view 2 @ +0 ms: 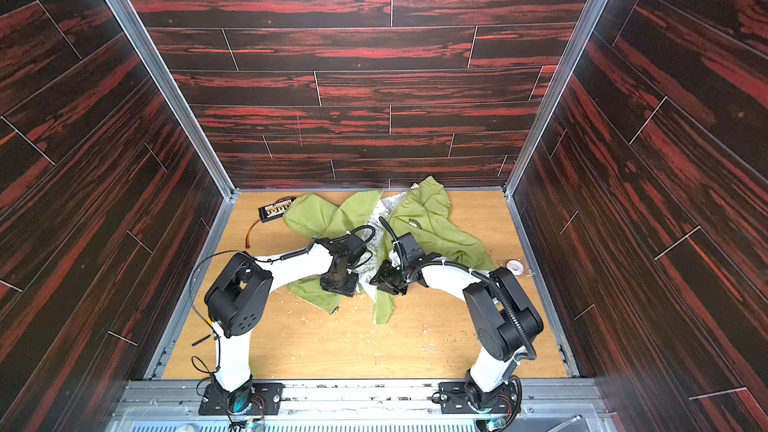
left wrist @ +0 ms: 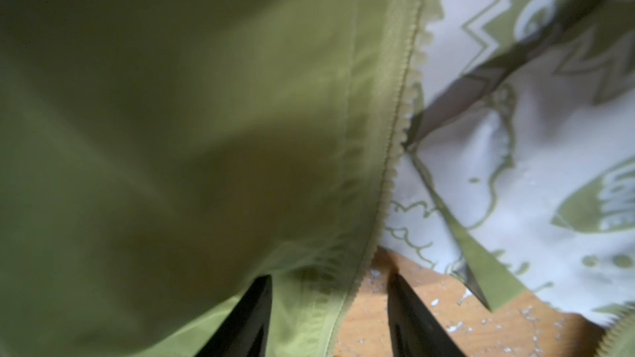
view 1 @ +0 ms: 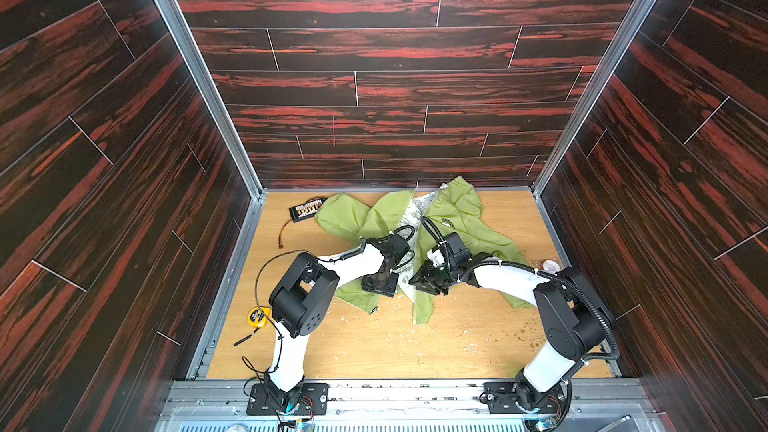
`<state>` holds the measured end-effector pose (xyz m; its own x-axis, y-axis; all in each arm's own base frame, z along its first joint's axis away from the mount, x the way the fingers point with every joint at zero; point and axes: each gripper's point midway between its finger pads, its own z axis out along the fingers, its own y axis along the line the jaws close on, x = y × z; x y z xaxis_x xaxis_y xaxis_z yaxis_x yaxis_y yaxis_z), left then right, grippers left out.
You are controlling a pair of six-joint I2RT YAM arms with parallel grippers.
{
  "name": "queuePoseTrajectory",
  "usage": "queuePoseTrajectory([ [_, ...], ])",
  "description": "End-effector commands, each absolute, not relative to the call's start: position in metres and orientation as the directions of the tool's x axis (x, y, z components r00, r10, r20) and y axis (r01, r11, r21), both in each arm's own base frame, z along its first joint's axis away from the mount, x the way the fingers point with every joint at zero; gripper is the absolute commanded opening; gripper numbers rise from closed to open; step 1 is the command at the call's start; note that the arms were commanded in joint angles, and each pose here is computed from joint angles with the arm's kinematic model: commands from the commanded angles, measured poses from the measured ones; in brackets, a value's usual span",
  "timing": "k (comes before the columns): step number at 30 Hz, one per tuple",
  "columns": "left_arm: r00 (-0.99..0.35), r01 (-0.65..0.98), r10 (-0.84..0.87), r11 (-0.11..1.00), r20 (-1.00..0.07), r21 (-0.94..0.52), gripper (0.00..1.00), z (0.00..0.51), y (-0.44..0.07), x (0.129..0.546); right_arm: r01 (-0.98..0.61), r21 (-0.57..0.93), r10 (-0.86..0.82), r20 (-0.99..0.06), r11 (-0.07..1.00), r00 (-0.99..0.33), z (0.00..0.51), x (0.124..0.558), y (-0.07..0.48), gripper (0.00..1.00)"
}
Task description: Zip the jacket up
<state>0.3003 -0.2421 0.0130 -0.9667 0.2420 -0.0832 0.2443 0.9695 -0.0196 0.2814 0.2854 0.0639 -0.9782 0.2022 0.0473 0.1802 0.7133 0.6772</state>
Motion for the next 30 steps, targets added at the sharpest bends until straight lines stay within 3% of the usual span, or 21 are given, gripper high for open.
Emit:
queuePoseTrajectory([
  [1, -0.969, 0.246, 0.246, 0.969, -0.01, -0.005, 0.45, -0.005, -0.237, 0.289, 0.179, 0.675, 0.196, 0.052, 0.715, -0.979, 0.071, 0.276, 0.282, 0.35],
  [5, -0.973, 0.23, 0.23, 0.973, 0.007, -0.016, 0.26, -0.01, -0.233, 0.284, 0.169, 0.68, 0.188, 0.046, 0.714, -0.981, 0.074, 0.275, 0.282, 0.34],
  [8, -0.98, 0.199, 0.2, 0.979, 0.011, -0.048, 0.18, -0.012, -0.23, 0.283, 0.156, 0.686, 0.18, 0.038, 0.71, -0.983, 0.077, 0.274, 0.282, 0.34],
  [14, -0.983, 0.181, 0.177, 0.963, -0.042, -0.201, 0.12, 0.015, -0.245, 0.288, 0.101, 0.733, 0.141, 0.007, 0.673, -0.99, 0.092, 0.274, 0.29, 0.35],
  [21, -0.985, 0.172, 0.158, 0.875, -0.069, -0.451, 0.02, 0.073, -0.275, 0.297, -0.017, 0.854, 0.059, -0.056, 0.521, -0.997, 0.121, 0.268, 0.312, 0.45],
  [30, -0.986, 0.168, 0.139, 0.777, -0.094, -0.606, 0.0, 0.132, -0.274, 0.298, -0.129, 0.911, -0.003, -0.139, 0.391, -0.99, 0.145, 0.261, 0.323, 0.48],
])
